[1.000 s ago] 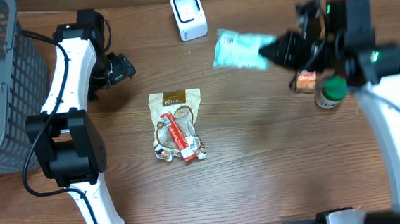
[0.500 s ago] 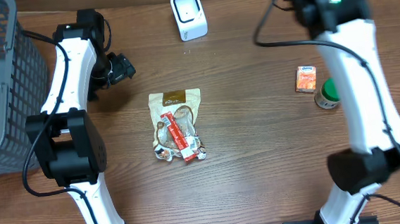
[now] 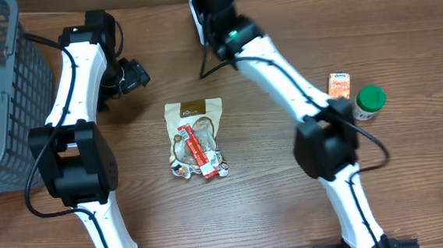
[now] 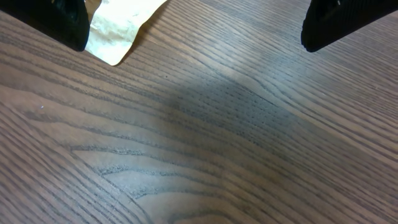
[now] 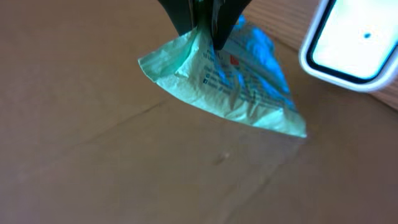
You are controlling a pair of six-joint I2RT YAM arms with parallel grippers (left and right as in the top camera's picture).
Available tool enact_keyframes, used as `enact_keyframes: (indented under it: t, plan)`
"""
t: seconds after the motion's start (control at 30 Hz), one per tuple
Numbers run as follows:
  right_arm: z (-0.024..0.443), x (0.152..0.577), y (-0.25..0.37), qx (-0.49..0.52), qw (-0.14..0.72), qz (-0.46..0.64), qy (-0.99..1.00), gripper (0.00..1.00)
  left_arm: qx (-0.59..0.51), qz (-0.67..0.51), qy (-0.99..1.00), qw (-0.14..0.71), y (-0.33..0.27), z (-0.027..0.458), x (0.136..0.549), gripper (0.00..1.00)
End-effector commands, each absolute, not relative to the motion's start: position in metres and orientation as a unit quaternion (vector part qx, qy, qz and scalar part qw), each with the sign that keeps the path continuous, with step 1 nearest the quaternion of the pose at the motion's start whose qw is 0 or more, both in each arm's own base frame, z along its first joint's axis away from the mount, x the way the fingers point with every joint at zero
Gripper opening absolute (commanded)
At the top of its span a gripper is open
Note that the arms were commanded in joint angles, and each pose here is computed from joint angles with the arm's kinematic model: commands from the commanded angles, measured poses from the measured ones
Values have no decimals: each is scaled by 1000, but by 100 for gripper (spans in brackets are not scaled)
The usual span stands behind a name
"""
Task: Scan the item barcode
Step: 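Lift the wipes pack and carry it up to the white scanner, then hold the wipes pack in front of the scanner, right gripper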
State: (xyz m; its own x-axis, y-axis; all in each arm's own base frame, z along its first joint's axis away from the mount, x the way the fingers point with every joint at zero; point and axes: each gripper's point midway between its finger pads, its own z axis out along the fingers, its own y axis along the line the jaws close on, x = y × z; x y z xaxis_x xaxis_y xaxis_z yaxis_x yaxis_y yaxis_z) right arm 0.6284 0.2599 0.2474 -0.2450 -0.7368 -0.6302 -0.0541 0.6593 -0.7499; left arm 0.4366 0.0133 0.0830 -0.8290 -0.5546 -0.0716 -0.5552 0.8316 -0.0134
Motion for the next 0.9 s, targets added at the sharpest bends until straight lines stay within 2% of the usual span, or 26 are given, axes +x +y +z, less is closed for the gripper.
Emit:
enact_keyframes:
  t: [0.0,0.27,0.87]
  plan:
    - [240,633,235,-265,507,-417,706,4,-281,3,958,52,11,94,441,100]
    - [188,639,243,-283,484,-420,714,4,-281,3,958,52,11,94,441,100]
    - [162,627,272,-336,465,-402,714,4,-281,3,958,52,11,94,441,100]
